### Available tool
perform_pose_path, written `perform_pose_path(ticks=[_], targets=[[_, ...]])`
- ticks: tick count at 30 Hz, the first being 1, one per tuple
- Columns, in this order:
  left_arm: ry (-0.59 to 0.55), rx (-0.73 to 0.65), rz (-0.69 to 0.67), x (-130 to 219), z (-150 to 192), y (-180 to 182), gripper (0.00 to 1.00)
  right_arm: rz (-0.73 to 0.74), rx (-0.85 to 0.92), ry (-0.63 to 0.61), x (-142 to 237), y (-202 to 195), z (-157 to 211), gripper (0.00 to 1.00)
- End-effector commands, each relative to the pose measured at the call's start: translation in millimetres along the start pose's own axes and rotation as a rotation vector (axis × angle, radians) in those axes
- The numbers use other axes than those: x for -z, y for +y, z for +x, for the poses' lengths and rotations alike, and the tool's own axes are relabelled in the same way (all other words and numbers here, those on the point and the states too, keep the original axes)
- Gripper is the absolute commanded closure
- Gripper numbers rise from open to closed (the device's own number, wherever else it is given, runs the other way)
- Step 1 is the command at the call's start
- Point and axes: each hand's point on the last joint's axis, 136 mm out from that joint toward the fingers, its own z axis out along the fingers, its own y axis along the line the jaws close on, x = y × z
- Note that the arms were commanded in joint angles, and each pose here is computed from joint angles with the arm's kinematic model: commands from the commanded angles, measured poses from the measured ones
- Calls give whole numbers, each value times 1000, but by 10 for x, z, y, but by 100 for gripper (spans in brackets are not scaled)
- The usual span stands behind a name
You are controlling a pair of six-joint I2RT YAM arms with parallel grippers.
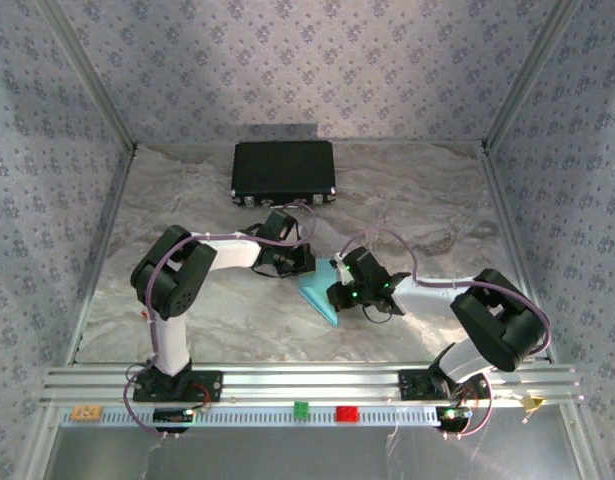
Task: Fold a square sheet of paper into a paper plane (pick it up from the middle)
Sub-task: Third fold the triangle at the center of the table.
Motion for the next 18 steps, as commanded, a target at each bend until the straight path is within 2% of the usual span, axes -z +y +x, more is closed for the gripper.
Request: perform_pose_path(ticks=[1,18], targets=[[38,33,-77,-40,174,234,95,0,-22,16,12,10,-21,99],[39,32,-76,-40,165,228,95,-4,-21,11,5,31,-49,99]])
